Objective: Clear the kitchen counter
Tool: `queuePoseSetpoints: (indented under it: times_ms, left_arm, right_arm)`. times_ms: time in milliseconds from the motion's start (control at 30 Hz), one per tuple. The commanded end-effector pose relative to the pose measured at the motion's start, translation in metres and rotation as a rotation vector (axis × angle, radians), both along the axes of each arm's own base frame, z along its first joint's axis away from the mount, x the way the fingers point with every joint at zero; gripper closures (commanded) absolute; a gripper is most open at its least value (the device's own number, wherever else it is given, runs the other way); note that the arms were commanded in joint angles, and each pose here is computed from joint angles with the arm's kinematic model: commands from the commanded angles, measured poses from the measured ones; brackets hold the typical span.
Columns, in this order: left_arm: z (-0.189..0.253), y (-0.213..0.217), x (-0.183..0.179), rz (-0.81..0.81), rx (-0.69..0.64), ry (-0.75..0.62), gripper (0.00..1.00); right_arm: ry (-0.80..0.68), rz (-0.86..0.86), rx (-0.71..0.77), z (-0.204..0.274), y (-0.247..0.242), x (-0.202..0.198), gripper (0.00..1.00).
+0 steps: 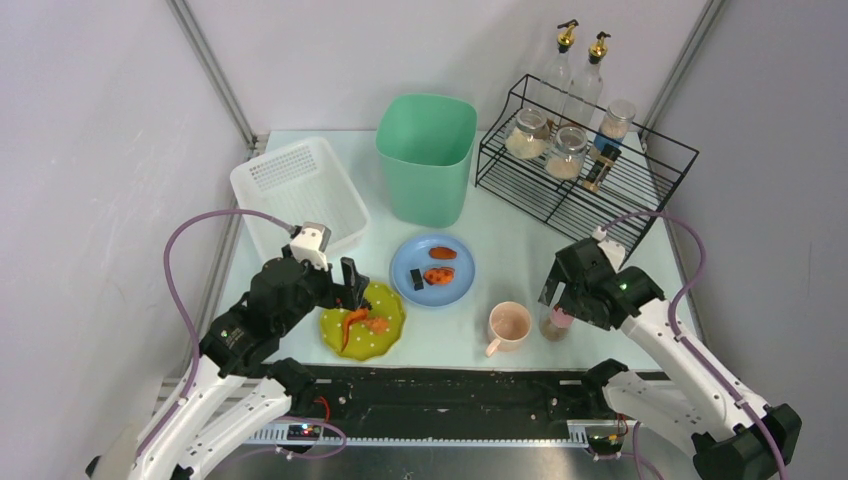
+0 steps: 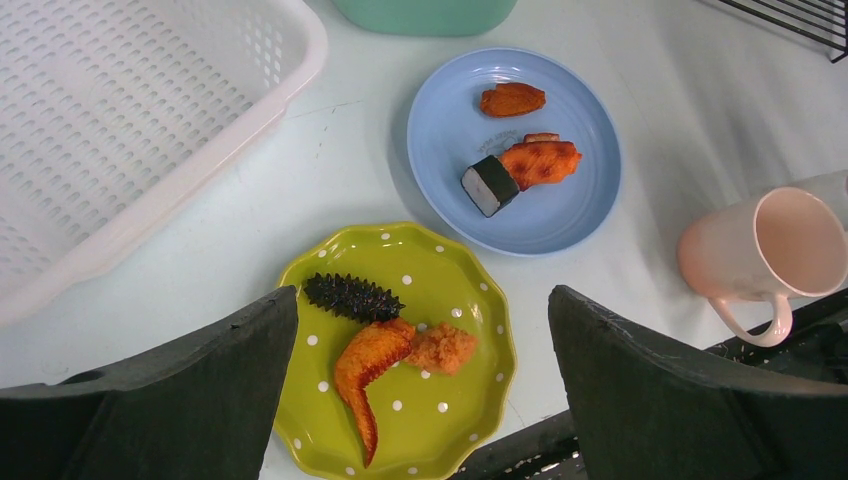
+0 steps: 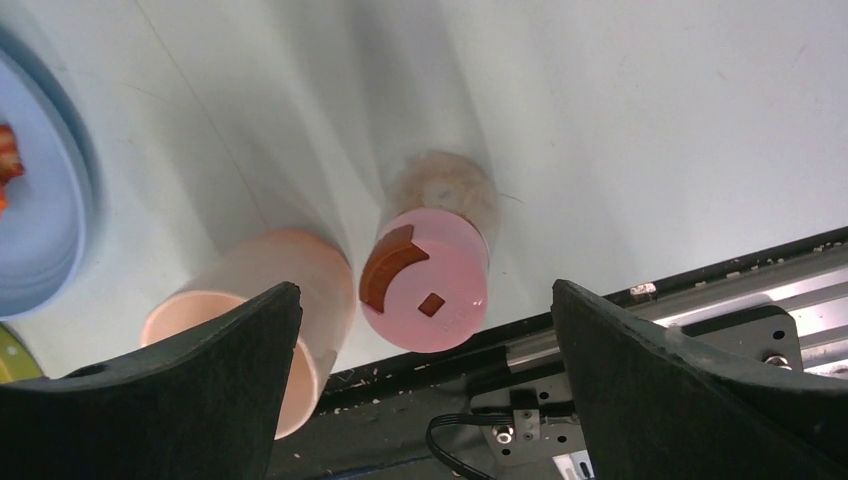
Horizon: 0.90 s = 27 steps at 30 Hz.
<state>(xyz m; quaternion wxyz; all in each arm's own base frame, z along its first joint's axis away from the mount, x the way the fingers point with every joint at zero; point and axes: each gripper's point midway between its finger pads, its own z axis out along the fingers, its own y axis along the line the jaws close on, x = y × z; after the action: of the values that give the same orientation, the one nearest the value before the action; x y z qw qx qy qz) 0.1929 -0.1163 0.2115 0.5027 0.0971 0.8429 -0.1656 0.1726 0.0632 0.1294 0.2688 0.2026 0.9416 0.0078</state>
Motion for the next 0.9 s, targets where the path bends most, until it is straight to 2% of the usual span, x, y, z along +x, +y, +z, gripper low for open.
queuePoseSetpoints:
  times_ms: [0,133,267,467,633,733,867]
  left_arm:
    - [0.000,-0.004,0.000,-0.012,-0.009,-0.001,0.02]
    - [0.000,-0.004,0.000,-0.012,-0.009,0.000,0.02]
    - [0.001,-0.004,0.000,-0.012,-0.010,-0.002,0.02]
    - [0.000,-0.004,0.000,-0.012,-0.010,-0.003,0.02]
    - [0.001,-0.004,-0.001,-0.014,-0.011,-0.005,0.02]
    - [0.001,-0.004,-0.001,-0.014,-0.013,-0.007,0.02]
    - [0.001,-0.004,-0.001,-0.016,-0.013,-0.005,0.02]
  right_arm:
    - [-0.010,-0.030,0.031,-0.006,0.002,-0.004,0.01]
    - [0.003,-0.019,0.037,-0.011,0.003,-0.008,0.06]
    - [-0.006,0.009,0.065,-0.014,0.010,-0.007,0.19]
    - [0.011,0.056,0.105,-0.018,0.022,-0.007,0.52]
    - [0.006,0.061,0.103,-0.017,0.022,-0.006,0.67]
    - [-0.010,0.075,0.121,-0.014,0.026,-0.003,0.83]
    - [-0.050,0.074,0.125,0.000,0.027,0.003,0.86]
